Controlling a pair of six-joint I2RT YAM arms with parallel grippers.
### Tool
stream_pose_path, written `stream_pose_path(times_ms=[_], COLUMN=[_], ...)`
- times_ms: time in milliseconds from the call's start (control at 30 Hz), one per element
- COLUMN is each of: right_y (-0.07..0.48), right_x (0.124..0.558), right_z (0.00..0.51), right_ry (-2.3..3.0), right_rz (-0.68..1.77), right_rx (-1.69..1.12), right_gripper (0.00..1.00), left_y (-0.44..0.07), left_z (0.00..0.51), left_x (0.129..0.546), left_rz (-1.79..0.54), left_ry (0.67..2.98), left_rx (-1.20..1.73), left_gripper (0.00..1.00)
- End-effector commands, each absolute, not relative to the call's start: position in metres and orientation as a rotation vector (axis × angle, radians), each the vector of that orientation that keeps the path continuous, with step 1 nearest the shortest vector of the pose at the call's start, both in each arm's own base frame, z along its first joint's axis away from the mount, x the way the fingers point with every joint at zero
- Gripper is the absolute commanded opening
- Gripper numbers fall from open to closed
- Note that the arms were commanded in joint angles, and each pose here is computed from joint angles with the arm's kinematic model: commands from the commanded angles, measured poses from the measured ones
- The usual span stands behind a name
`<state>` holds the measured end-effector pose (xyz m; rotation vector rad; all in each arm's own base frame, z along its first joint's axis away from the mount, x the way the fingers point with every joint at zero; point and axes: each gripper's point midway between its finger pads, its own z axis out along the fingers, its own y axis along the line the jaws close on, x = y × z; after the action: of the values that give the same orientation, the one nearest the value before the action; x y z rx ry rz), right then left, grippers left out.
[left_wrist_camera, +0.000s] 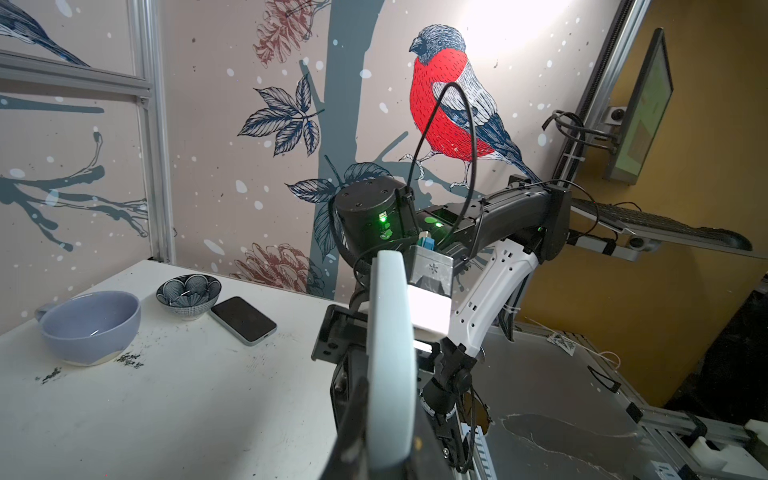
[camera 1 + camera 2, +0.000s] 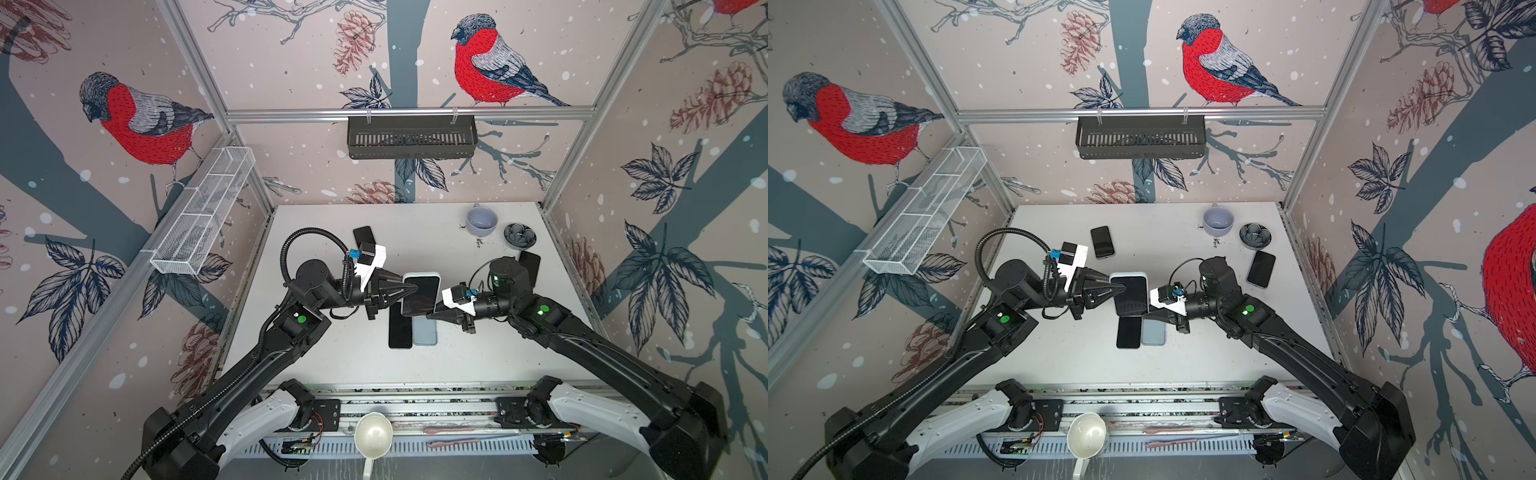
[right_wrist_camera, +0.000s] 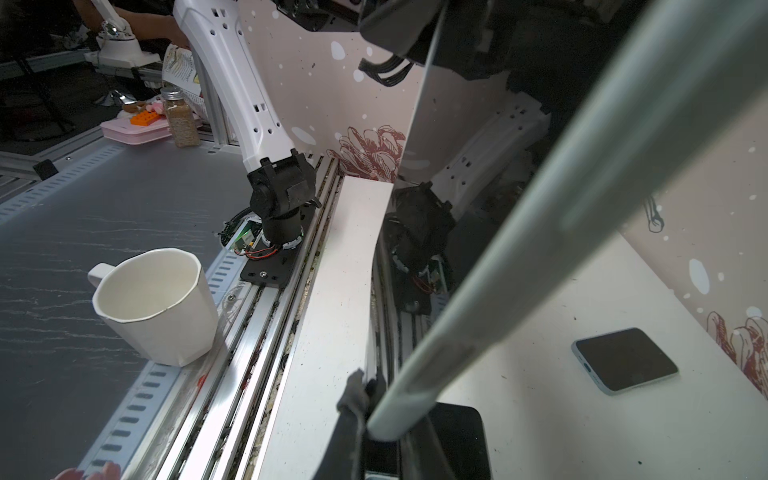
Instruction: Take the phone out of the phone case
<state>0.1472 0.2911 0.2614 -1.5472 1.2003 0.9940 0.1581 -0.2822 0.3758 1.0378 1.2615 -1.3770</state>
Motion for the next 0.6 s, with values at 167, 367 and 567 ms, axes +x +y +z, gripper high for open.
stream_pose_path(times_ms=[167, 367, 567], right_y=[0.296, 0.302, 0.280], right_x=[0.169, 0.216, 0.262], right_z=[0.258, 0.251, 0.244], right_ry=[1.055, 1.043, 1.103], right_rz=[0.763, 0.379, -0.035], right_rx=[-1.593, -1.575, -1.443], right_gripper=[0.00, 0.00, 0.00], left_y=[-0.288, -0.296, -0.297], left_z=[0.384, 0.377, 0.378], left_x=[0.154, 0.162, 0.169], left_rz=[-1.434, -1.471, -1.470], left_ry=[1.223, 1.264, 1.283], left_rx=[1.059, 1.061, 1.027], left_gripper=[0.00, 0.00, 0.00])
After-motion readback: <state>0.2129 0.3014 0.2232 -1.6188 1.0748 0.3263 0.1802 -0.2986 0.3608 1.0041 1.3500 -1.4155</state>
